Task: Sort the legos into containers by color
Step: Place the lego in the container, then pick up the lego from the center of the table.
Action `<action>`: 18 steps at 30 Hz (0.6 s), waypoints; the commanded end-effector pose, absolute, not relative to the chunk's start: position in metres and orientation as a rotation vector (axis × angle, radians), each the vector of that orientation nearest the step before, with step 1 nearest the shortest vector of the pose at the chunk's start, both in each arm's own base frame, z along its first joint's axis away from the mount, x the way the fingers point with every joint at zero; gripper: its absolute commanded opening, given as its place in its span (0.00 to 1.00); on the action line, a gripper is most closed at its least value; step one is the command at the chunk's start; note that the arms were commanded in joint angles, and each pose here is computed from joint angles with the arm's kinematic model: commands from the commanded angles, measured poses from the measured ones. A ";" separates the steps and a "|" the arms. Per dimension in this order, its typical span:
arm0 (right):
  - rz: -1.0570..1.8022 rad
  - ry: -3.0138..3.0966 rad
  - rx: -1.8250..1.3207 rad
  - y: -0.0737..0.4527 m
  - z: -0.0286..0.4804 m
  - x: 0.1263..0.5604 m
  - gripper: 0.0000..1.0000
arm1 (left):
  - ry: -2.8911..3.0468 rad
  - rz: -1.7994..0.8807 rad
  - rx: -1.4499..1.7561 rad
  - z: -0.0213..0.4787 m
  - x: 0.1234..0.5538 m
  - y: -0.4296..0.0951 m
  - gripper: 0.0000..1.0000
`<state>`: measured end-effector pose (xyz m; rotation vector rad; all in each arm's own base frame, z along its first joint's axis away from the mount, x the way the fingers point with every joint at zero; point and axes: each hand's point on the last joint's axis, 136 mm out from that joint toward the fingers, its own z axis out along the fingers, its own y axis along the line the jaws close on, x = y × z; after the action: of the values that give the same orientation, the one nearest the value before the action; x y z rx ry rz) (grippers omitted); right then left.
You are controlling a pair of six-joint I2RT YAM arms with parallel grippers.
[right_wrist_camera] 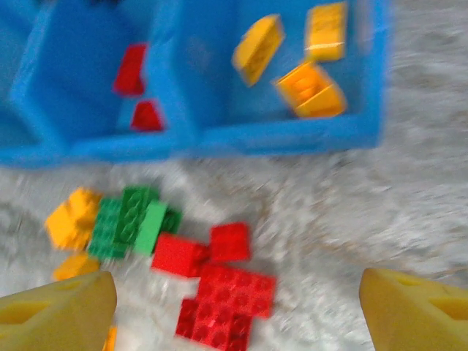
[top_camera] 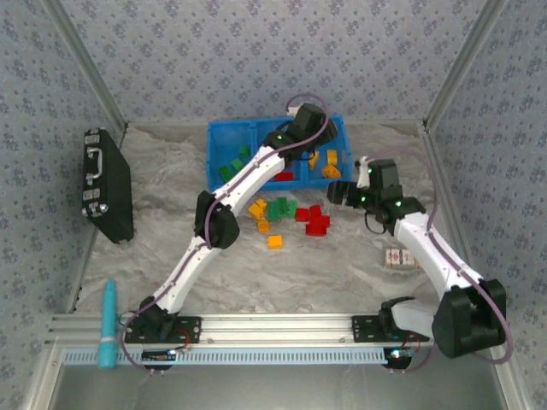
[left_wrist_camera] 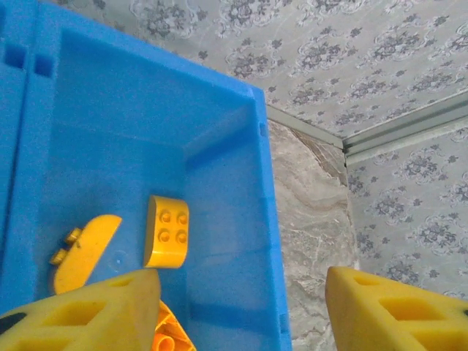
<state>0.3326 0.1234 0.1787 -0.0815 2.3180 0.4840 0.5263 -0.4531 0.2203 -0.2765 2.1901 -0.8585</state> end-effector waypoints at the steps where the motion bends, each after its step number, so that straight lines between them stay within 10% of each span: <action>1: 0.489 2.319 -0.297 0.149 0.168 0.296 0.89 | 1.966 -0.830 -0.138 0.363 0.518 -0.397 0.65; 8: 0.588 2.444 -0.361 0.193 0.147 0.243 0.89 | 1.970 -0.541 -0.066 0.428 0.479 -0.255 0.76; 18: 0.491 2.621 -0.394 0.277 0.107 0.230 0.98 | 2.027 -0.314 -0.204 0.376 0.397 -0.079 0.94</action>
<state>0.2220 0.2710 0.1094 -0.4929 2.5982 0.5731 0.4032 -0.0864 0.4171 -0.2848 1.9241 -0.3771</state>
